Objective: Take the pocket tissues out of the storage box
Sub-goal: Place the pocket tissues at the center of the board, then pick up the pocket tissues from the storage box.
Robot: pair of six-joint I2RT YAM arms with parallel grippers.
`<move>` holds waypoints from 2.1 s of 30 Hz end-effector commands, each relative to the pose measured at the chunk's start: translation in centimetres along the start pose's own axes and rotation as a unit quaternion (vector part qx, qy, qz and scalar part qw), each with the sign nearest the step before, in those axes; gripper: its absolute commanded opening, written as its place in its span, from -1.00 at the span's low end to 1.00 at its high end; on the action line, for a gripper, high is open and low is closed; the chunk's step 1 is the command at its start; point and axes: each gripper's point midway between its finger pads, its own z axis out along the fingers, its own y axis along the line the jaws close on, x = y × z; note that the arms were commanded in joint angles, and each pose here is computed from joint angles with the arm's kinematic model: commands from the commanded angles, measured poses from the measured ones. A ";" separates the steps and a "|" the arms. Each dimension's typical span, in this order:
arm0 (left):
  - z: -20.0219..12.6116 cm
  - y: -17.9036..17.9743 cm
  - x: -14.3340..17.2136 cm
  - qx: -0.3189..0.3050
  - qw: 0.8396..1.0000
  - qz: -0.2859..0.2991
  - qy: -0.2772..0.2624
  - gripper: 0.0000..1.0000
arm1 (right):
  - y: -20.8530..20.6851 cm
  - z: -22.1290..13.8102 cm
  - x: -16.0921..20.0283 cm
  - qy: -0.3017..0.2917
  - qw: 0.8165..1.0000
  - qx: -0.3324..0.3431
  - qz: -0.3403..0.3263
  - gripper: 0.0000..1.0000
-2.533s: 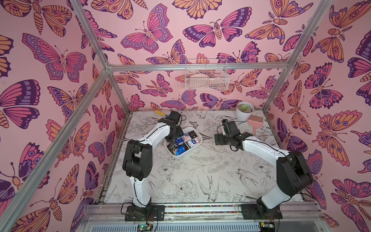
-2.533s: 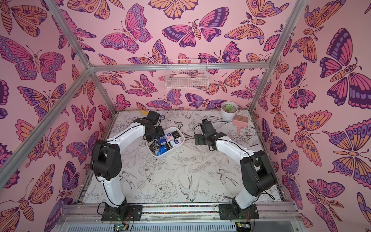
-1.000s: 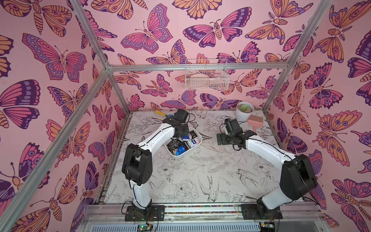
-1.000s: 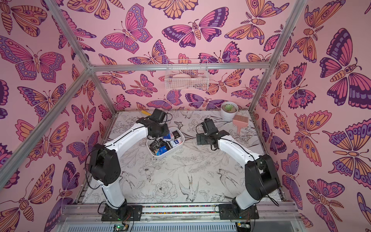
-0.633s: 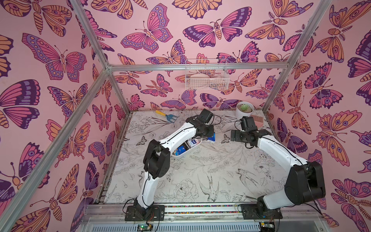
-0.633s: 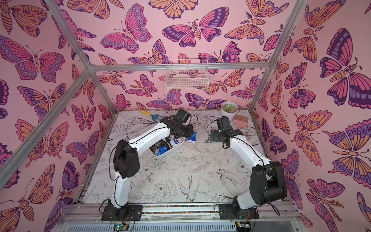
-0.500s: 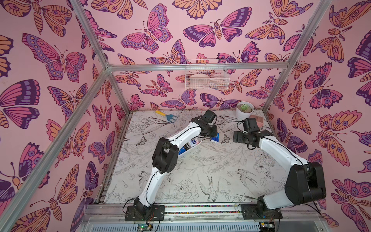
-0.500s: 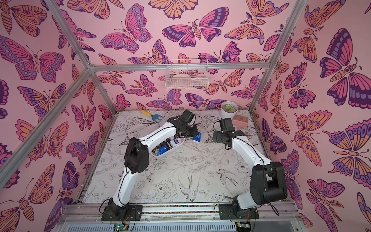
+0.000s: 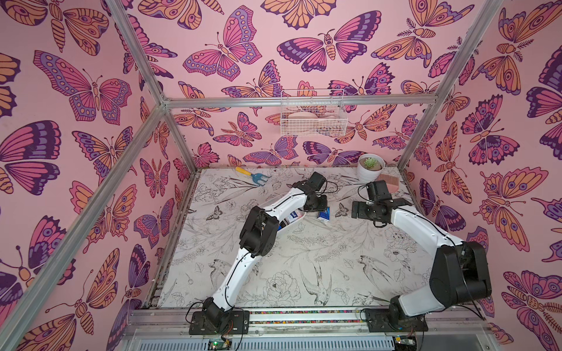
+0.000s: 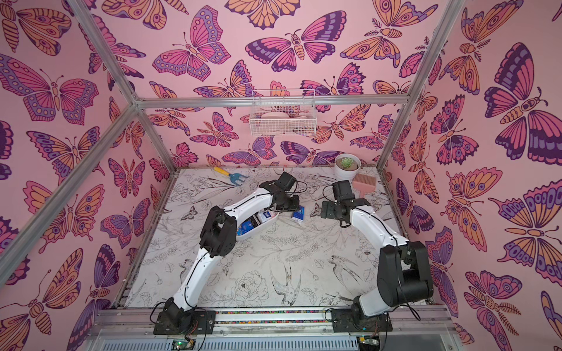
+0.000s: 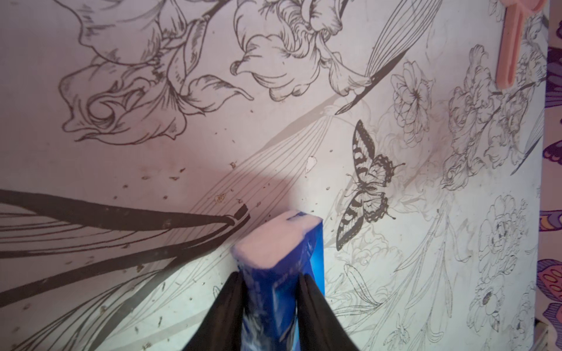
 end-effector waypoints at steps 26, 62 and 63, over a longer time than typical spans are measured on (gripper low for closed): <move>-16.3 13.8 -0.2 -0.184 0.976 -0.097 -0.071 0.21 | 4.0 0.4 0.4 0.017 0.998 -0.046 -0.032 0.97; -15.4 13.5 -0.7 -0.181 0.974 -0.112 -0.073 -0.39 | 4.9 1.6 2.1 0.039 0.997 -0.050 -0.047 0.97; -15.8 12.5 -0.6 -0.176 0.976 -0.099 -0.077 -0.41 | 4.7 1.4 2.1 0.037 0.997 -0.046 -0.047 0.97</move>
